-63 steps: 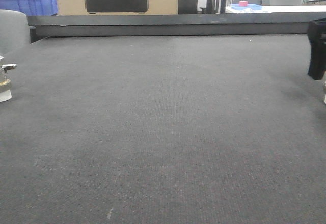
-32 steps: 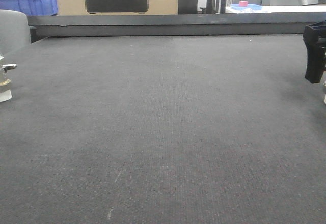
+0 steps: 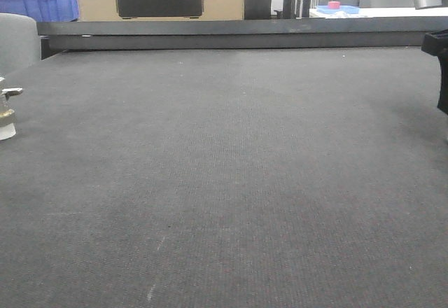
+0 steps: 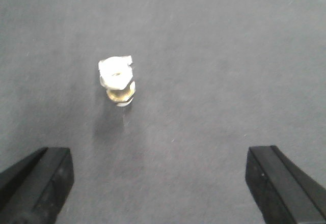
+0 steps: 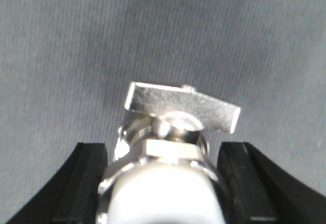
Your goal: Place valve from conveyor to right shelf box
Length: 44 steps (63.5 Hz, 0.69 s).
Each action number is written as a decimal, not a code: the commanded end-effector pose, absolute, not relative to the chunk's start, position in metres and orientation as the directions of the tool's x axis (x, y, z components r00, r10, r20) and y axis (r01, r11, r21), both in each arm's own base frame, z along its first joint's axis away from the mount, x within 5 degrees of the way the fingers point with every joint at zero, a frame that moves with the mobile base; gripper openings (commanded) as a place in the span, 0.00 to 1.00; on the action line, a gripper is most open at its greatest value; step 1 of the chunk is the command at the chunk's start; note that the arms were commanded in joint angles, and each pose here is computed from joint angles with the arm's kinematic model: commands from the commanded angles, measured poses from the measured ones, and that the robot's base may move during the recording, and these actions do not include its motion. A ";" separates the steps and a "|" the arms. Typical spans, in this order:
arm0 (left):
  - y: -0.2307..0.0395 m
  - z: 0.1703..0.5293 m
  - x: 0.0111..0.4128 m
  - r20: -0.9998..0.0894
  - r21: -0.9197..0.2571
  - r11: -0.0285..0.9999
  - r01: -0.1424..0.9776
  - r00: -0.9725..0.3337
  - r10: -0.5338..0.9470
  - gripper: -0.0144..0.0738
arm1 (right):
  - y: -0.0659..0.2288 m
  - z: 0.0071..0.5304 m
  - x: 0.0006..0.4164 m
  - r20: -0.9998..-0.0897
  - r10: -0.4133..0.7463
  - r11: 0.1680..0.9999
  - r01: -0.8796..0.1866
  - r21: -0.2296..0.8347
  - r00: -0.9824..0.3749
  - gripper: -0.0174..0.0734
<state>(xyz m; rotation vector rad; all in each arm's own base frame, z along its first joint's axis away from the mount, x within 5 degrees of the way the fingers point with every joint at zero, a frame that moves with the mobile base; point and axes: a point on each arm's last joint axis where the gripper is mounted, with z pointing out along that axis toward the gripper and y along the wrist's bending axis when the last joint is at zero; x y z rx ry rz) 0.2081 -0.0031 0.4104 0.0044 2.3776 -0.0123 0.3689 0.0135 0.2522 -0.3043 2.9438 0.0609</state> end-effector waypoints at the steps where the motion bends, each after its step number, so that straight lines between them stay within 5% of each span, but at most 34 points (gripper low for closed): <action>1: 0.003 0.411 0.218 -0.653 -0.010 1.000 -0.026 -0.757 -0.026 0.83 | 0.014 0.285 0.359 -0.291 -0.184 0.980 -0.197 0.019 -0.939 0.02; 23: 0.035 0.386 0.299 -0.495 0.049 0.999 0.020 -0.868 0.041 0.83 | 0.020 0.316 0.312 -0.408 -0.132 0.979 -0.184 0.091 -0.903 0.02; 44: 0.043 0.337 0.381 -0.402 0.004 0.999 0.042 -0.915 0.040 0.83 | 0.021 0.308 0.299 -0.404 -0.118 0.978 -0.176 0.109 -0.907 0.02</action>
